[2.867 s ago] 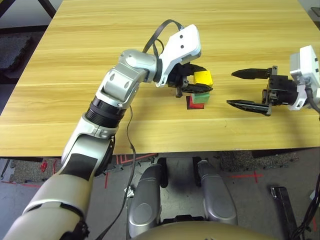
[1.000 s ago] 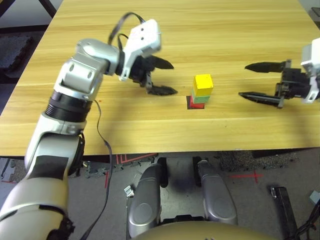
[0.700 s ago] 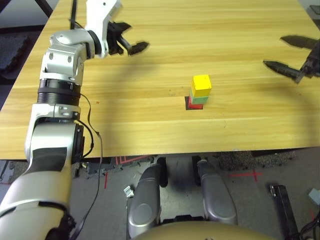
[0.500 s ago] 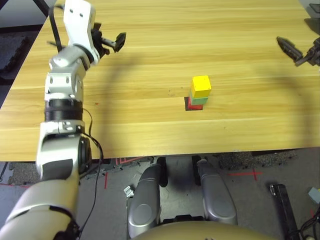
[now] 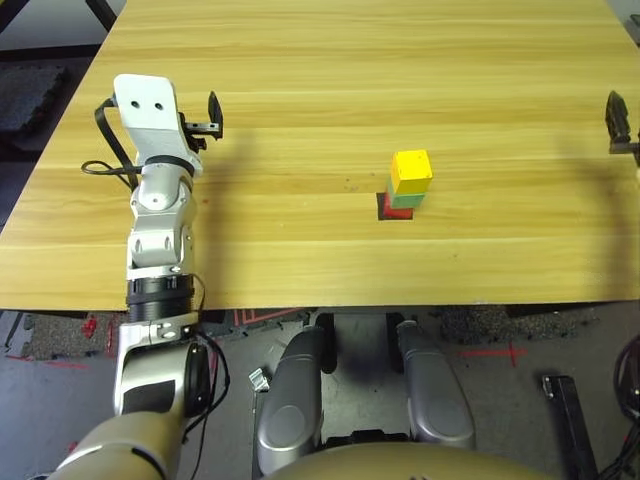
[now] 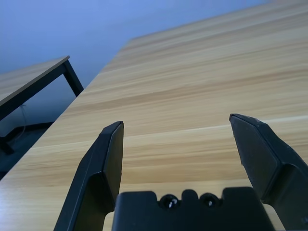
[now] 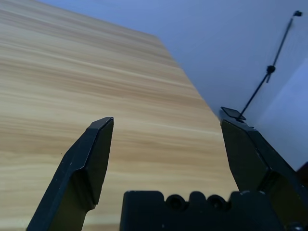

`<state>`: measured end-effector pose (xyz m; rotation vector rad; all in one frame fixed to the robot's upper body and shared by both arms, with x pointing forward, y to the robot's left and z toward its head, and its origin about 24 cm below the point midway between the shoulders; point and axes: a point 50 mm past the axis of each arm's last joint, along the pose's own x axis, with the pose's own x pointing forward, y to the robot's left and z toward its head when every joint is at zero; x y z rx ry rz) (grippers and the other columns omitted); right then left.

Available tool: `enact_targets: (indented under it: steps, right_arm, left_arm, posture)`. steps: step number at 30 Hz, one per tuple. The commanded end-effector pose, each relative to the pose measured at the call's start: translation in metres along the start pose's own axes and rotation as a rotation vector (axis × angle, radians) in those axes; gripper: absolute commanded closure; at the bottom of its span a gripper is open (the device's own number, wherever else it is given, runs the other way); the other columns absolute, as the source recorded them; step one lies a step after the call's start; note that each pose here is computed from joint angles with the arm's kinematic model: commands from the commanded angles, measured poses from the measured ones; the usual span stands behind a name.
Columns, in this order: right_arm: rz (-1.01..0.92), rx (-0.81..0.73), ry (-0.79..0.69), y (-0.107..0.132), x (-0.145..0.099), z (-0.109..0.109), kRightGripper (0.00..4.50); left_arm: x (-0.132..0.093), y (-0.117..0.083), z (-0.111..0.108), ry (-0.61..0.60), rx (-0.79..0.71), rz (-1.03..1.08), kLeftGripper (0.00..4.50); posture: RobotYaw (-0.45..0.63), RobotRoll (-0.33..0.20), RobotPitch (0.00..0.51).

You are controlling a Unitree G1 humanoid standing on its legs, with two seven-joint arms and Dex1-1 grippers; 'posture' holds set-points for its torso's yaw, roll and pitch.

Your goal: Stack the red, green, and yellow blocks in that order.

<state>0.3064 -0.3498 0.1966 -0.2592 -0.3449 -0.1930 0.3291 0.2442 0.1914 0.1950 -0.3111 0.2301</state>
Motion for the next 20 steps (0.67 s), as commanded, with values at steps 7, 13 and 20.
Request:
enact_targets:
  steps: [7,13,20]
  right_arm:
    - [0.001,0.042,0.006,0.001,-0.015,0.0,0.0]
    - [0.031,0.046,0.023,0.007,-0.018,0.001,0.0]
    - [0.067,0.051,0.013,0.012,-0.002,0.005,0.0]
  left_arm:
    - [-0.024,-0.003,-0.011,0.04,0.035,-0.007,0.02]
    - [-0.032,-0.003,-0.011,0.058,0.034,-0.007,0.02]
    - [-0.031,0.003,-0.011,0.057,0.039,0.024,0.02]
  posture:
    - [0.07,0.069,0.371]
    - [0.09,0.068,0.383]
    - [0.13,0.064,0.376]
